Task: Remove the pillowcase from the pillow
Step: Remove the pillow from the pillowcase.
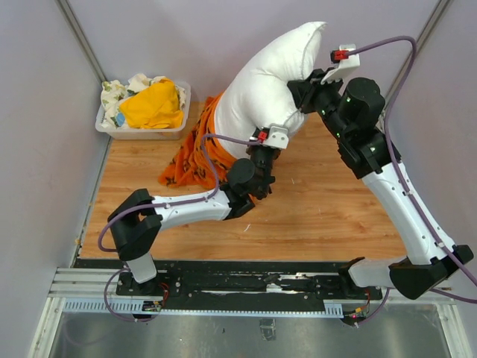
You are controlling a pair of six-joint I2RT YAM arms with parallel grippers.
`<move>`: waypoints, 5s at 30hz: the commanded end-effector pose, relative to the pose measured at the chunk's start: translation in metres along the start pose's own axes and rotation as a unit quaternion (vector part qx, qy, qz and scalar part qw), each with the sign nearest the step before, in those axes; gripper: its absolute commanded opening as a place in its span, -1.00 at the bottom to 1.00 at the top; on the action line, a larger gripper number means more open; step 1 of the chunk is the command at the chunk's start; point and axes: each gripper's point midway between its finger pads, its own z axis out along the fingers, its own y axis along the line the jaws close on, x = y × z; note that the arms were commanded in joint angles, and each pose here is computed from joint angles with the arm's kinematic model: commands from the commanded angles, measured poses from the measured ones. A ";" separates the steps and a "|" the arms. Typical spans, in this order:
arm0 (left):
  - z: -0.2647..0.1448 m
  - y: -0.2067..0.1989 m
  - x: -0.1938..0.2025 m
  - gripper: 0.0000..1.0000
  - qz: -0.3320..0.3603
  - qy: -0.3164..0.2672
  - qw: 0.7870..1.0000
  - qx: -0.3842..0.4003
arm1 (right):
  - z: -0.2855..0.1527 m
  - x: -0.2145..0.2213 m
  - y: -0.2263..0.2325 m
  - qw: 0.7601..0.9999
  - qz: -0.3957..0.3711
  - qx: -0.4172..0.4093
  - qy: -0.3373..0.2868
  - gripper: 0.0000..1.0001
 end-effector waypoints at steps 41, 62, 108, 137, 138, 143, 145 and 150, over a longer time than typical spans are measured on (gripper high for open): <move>0.132 0.142 -0.214 -0.99 -0.216 -0.110 0.959 0.147 | -0.094 -0.056 0.069 0.980 0.068 -0.162 -0.094 0.97; 0.132 0.163 -0.255 -0.99 -0.204 -0.148 0.960 0.124 | -0.067 -0.041 0.089 0.973 0.087 -0.209 -0.052 0.97; 0.115 0.251 -0.304 -0.99 -0.151 -0.212 0.964 -0.049 | 0.062 0.361 0.114 0.940 0.082 -0.138 0.302 -0.99; 0.025 0.254 -0.245 -0.99 -0.164 -0.148 0.814 0.537 | 0.015 0.143 -0.073 0.986 0.140 -0.092 0.025 0.97; 0.024 0.254 -0.242 -1.00 -0.167 -0.145 0.802 0.554 | 0.018 0.142 -0.071 0.985 0.137 -0.101 0.025 0.97; 0.033 0.254 -0.229 -0.99 -0.182 -0.135 0.780 0.583 | 0.040 0.136 -0.064 0.980 0.139 -0.144 0.022 0.83; 0.037 0.255 -0.223 -1.00 -0.188 -0.128 0.783 0.579 | 0.050 0.133 -0.059 0.975 0.145 -0.165 0.020 0.76; 0.039 0.256 -0.224 -0.99 -0.178 -0.129 0.802 0.555 | 0.072 0.140 -0.034 0.959 0.165 -0.228 0.042 0.63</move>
